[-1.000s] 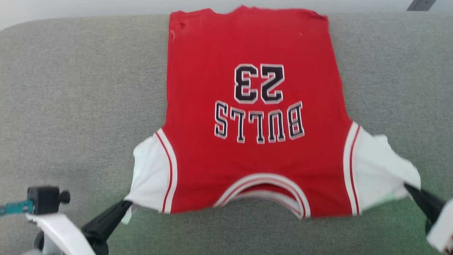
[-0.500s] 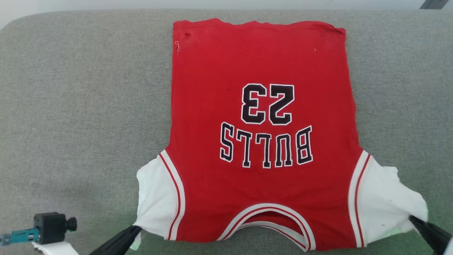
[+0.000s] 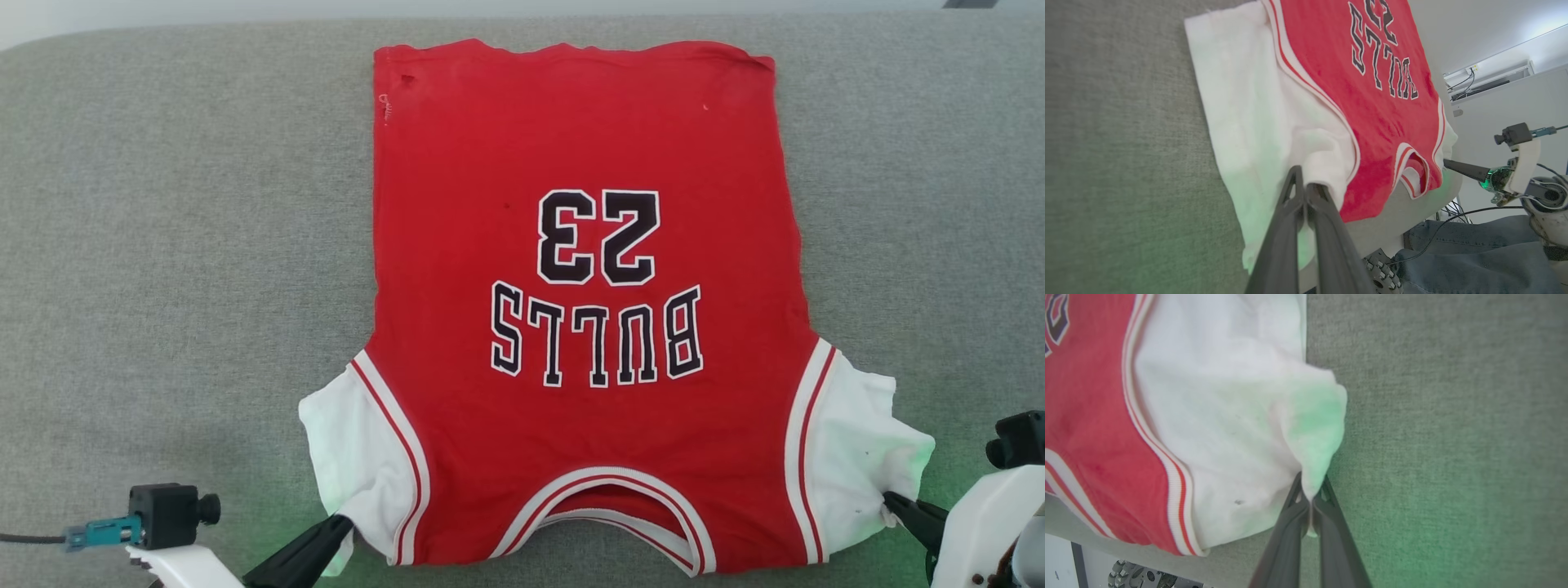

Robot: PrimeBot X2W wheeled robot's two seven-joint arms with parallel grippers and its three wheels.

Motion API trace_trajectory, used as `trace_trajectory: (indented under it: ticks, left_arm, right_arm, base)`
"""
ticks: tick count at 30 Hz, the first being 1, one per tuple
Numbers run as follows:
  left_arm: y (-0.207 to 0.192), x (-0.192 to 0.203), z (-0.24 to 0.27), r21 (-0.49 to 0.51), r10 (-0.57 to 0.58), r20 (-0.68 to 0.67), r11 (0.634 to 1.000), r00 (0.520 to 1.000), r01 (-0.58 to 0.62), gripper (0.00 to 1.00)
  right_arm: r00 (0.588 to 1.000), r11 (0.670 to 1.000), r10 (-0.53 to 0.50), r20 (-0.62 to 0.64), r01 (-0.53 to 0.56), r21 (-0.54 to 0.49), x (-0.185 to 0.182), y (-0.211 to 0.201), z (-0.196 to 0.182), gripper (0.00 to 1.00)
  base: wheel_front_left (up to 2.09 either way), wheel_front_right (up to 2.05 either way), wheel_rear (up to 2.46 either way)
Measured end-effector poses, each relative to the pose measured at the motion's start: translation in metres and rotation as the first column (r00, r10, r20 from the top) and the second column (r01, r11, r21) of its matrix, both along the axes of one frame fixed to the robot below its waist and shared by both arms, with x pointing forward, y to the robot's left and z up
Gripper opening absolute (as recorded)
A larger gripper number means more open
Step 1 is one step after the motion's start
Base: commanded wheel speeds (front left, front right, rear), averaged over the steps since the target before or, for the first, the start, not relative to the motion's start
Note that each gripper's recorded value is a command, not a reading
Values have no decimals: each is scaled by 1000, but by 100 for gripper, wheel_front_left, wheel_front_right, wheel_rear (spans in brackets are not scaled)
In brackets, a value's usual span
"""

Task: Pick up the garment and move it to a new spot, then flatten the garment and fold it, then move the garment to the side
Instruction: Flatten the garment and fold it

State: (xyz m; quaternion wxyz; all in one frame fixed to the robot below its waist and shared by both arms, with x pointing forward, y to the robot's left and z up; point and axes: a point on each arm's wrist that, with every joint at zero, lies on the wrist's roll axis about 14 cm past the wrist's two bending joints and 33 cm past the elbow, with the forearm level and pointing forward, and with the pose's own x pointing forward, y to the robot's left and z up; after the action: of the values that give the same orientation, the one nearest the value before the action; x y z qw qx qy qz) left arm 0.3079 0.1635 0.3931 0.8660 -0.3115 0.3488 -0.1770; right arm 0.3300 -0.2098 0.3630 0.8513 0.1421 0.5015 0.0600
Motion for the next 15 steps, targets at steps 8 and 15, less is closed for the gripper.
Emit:
trace_trajectory:
  ticks: [8, 15]
  left_arm:
    - [-3, -1, 0, -4, -1, 4, 1000, 1000, 1, 0]
    - [-2, 4, 5, 2, -4, 37, 1000, 999, 4, 0]
  right_arm:
    - [992, 1000, 5, 129, -6, 8, 29, -1, 26, 100]
    - [917, 996, 41, 397, -4, -93, 120, -25, 106, 100]
  base:
    - [0, 0, 0]
    - [0, 0, 0]
